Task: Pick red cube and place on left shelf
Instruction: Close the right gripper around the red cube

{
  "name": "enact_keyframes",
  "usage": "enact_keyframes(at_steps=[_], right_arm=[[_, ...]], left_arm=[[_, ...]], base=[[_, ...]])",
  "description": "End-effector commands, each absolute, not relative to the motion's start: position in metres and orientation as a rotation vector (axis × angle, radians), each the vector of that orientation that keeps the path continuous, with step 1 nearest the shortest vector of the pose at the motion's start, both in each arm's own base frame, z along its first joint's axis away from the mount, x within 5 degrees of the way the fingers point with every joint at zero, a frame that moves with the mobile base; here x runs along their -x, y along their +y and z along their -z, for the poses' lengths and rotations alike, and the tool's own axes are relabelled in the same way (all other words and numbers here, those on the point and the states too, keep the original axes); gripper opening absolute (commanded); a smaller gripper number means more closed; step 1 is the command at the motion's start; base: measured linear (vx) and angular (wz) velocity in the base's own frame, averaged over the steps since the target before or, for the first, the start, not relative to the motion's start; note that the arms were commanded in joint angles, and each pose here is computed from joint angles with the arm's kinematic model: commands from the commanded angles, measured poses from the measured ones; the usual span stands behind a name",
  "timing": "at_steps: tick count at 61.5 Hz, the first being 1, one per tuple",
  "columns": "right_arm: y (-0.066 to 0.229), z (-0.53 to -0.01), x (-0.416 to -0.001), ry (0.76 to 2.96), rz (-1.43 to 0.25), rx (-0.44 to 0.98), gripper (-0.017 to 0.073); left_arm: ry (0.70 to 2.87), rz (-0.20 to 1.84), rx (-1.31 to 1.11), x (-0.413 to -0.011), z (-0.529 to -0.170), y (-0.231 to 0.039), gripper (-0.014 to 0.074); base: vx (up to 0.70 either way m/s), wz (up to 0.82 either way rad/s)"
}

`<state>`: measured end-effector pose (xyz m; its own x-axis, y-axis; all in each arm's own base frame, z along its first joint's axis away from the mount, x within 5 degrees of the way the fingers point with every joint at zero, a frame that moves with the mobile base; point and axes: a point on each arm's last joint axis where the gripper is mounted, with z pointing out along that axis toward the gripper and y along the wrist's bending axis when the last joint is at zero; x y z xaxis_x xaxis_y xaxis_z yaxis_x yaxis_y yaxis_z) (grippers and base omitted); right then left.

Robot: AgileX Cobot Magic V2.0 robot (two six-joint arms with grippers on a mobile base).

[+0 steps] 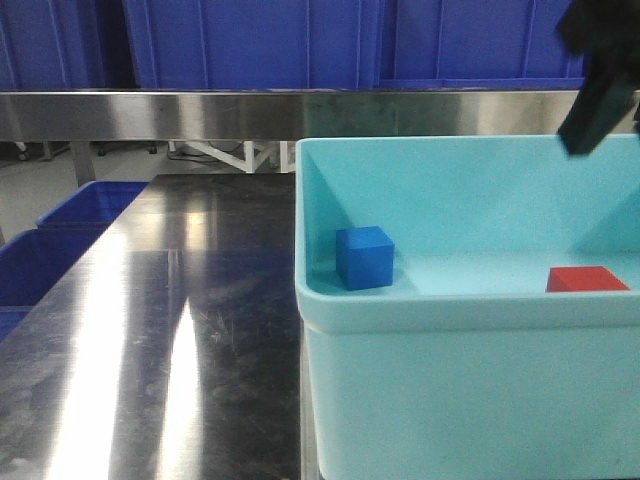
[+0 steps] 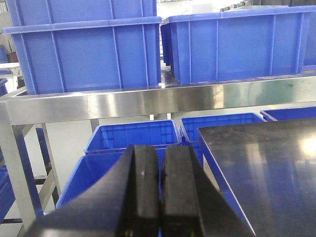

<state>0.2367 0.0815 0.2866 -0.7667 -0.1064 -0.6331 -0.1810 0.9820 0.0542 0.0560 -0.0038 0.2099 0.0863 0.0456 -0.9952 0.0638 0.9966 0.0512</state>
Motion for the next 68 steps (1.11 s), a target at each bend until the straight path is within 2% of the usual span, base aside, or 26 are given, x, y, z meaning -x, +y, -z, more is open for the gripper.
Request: enact_keyframes(at_steps=[1,68], right_arm=[[0.092,-0.294,-0.243,2.410,-0.166,0.233,0.0481],[0.110,-0.231,-0.262,2.694,-0.089,0.264,0.0481]], left_arm=[[1.432,0.015,-0.079,-0.057,-0.210,-0.003,0.0106],[1.432,0.015,-0.079,-0.057,-0.210,-0.003,0.0106]], base=[[0.00,0.00],[0.00,0.00]])
